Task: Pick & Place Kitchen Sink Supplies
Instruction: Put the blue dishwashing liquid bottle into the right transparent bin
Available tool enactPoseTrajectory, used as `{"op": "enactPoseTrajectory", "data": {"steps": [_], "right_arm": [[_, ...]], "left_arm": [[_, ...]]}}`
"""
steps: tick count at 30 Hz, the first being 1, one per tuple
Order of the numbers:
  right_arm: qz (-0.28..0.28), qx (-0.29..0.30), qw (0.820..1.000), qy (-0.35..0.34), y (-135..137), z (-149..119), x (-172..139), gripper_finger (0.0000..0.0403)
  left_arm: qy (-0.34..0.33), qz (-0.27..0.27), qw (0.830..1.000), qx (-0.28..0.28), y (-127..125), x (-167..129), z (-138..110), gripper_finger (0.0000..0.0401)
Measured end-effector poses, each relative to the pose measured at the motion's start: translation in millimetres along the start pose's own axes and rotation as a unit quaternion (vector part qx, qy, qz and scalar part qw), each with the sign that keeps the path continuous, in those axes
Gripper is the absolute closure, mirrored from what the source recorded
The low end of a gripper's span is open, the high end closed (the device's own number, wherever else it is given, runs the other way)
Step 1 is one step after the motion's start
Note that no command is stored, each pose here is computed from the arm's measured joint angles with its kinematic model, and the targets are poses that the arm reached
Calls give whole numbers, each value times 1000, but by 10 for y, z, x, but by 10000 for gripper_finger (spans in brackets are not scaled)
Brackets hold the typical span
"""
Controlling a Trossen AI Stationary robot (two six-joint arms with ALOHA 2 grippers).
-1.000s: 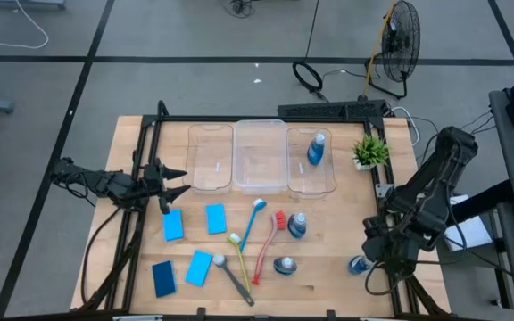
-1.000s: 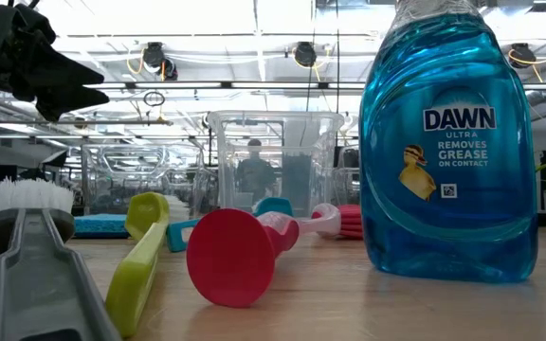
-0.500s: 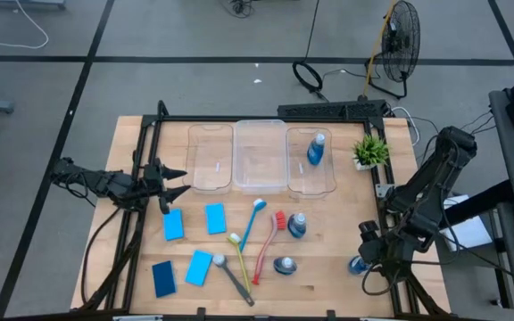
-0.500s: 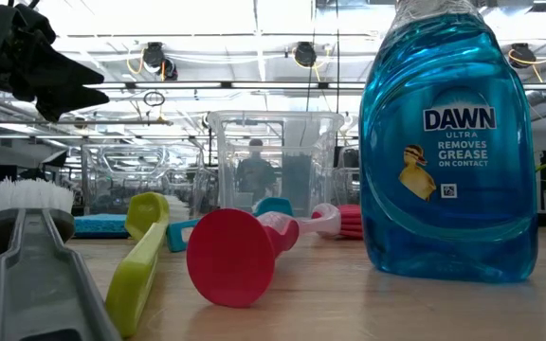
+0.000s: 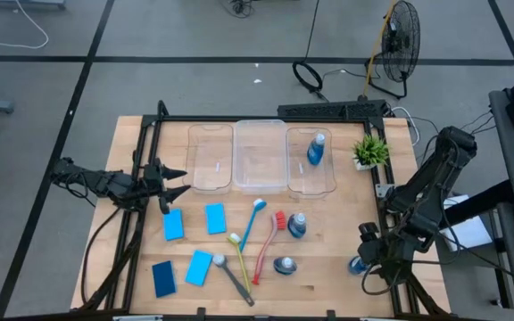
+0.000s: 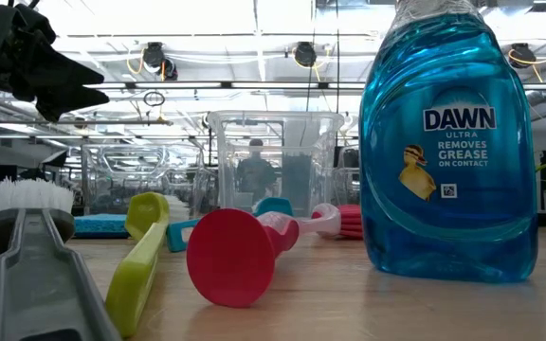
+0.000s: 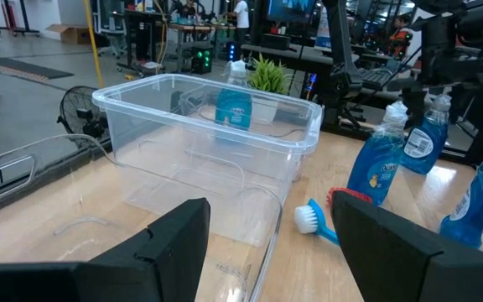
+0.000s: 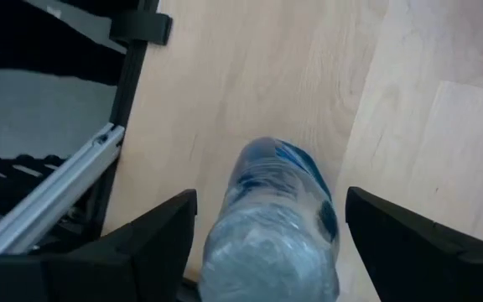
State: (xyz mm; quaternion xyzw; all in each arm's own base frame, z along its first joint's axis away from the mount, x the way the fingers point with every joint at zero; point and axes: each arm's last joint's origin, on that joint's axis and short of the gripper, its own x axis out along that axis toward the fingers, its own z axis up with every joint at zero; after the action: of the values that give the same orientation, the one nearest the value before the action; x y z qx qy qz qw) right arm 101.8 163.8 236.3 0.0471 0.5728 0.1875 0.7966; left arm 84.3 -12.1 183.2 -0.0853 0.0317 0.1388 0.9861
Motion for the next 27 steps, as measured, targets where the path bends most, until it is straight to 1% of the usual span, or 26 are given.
{"op": "enactPoseTrajectory", "data": {"steps": [6,15,22,25,27], "right_arm": [[1,37,999,-1,2,2,0,110],[4,32,999,-5,8,8,0,110],[3,-44,999,-5,7,8,0,110],[2,-66,998,-5,7,8,0,110],[2,-66,998,-5,7,8,0,110]], "left_arm": [[0,0,1000,0,0,0,0,148],[0,0,1000,0,0,0,1,148],[0,0,1000,0,0,0,1,148],[0,0,1000,0,0,0,0,148],[0,0,1000,0,0,0,0,148]]}}
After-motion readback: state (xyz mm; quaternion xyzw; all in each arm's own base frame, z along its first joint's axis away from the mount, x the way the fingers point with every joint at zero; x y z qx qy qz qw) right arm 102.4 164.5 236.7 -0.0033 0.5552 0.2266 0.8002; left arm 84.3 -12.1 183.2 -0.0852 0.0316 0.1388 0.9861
